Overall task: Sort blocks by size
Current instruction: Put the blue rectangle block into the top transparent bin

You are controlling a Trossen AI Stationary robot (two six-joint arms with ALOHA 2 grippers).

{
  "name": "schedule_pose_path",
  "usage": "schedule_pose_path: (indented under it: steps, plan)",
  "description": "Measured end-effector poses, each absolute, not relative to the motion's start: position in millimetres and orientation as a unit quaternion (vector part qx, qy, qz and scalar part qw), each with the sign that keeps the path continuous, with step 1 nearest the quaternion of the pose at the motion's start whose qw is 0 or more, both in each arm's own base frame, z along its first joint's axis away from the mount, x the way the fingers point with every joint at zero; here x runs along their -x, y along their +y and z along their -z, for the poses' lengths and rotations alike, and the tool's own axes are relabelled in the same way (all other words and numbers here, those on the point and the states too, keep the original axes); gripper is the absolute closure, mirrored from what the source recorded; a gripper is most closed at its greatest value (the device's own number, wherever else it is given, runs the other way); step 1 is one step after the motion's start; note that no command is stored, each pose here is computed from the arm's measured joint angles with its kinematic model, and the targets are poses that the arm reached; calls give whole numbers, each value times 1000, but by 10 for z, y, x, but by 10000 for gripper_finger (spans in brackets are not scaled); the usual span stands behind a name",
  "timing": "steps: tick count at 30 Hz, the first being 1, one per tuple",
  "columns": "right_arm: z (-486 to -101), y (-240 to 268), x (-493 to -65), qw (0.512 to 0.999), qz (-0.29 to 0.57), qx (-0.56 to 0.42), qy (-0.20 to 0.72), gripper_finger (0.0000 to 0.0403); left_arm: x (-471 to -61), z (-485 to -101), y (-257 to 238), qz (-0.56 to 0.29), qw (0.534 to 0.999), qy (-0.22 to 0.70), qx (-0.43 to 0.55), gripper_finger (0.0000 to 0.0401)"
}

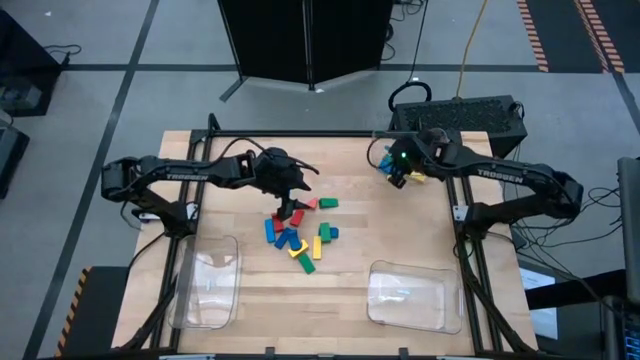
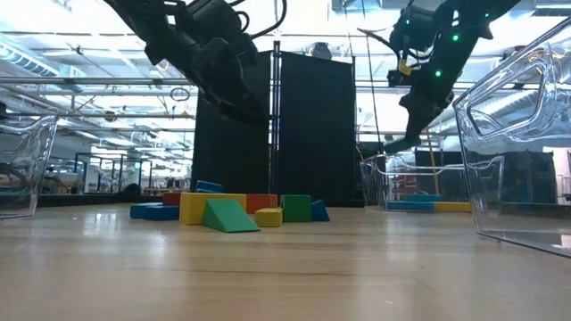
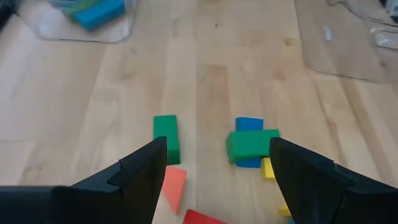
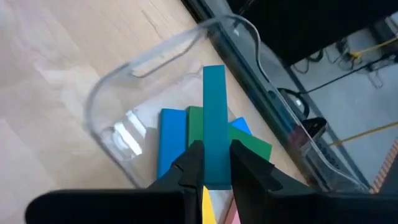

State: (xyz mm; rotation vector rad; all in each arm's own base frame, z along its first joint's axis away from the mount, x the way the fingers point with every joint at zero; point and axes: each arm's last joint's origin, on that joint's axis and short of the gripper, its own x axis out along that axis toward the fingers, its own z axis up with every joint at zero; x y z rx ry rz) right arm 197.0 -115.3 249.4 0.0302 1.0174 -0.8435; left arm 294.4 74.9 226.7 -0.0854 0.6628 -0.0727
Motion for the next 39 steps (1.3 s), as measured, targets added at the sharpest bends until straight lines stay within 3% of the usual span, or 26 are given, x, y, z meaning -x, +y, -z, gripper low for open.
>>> schedule_pose_path:
  steps: [14, 28, 39]
  plan:
    - [-2482, -1492, -1745, 790, 392, -109, 458, 349, -2919, -2236, 756, 26, 938, 346, 17, 120]
    - [-2496, -1532, -1735, 792, 402, -114, 445, 249, -2886, -2197, 778, -22, 926, 376, 6, 120]
    - [-2508, -1500, -1786, 797, 411, -149, 417, 245, -2843, -2154, 766, -3, 914, 405, -24, 120]
